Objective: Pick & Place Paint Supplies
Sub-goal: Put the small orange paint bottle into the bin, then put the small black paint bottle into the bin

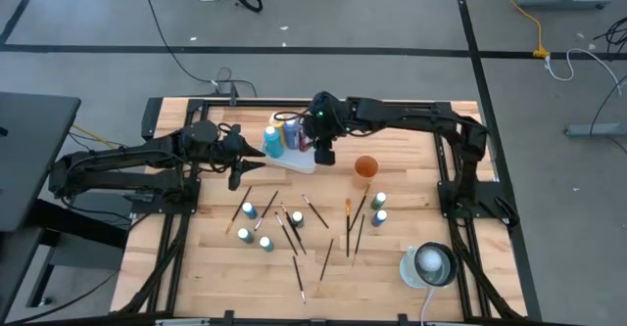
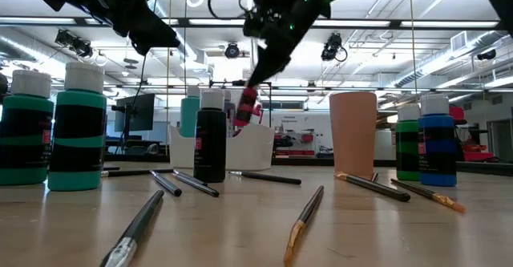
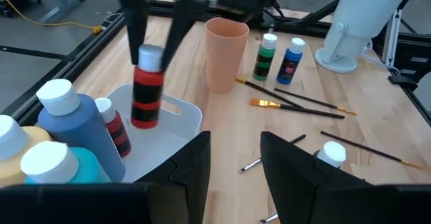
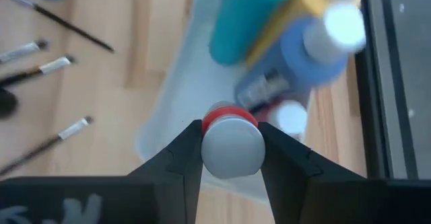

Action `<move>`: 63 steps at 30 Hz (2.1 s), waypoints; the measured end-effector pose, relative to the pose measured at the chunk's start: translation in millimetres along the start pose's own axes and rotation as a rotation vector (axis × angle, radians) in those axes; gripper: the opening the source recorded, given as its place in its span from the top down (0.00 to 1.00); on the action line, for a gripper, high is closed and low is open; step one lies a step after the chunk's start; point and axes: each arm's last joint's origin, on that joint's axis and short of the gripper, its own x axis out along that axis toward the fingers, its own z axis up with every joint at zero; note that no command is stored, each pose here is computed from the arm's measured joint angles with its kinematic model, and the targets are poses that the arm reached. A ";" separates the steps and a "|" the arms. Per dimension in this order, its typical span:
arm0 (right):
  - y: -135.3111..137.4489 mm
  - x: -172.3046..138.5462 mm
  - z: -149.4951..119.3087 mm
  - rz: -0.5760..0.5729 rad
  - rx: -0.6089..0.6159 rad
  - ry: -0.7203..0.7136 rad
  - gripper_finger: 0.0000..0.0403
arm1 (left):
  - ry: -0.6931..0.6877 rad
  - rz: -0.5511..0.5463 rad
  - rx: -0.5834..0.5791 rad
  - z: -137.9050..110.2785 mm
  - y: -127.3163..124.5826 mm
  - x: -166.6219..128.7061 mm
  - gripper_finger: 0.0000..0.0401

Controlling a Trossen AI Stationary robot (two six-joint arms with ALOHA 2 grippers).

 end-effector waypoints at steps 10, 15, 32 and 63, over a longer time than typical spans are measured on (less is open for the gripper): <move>-25.4 31.8 -22.5 0.008 0.057 0.093 0.69 | 0.001 0.005 0.004 -0.2 0.2 0.1 0.65; -30.7 38.6 -27.1 0.005 0.054 0.106 0.69 | 0.001 0.006 0.009 -0.2 0.3 0.8 0.65; -48.4 57.0 -38.3 -0.013 0.070 0.104 0.69 | 0.004 0.009 0.007 -0.4 0.5 1.0 0.65; 9.5 -0.3 14.3 -0.073 -0.009 -0.083 0.52 | 0.005 0.008 0.007 -0.5 0.4 1.0 0.65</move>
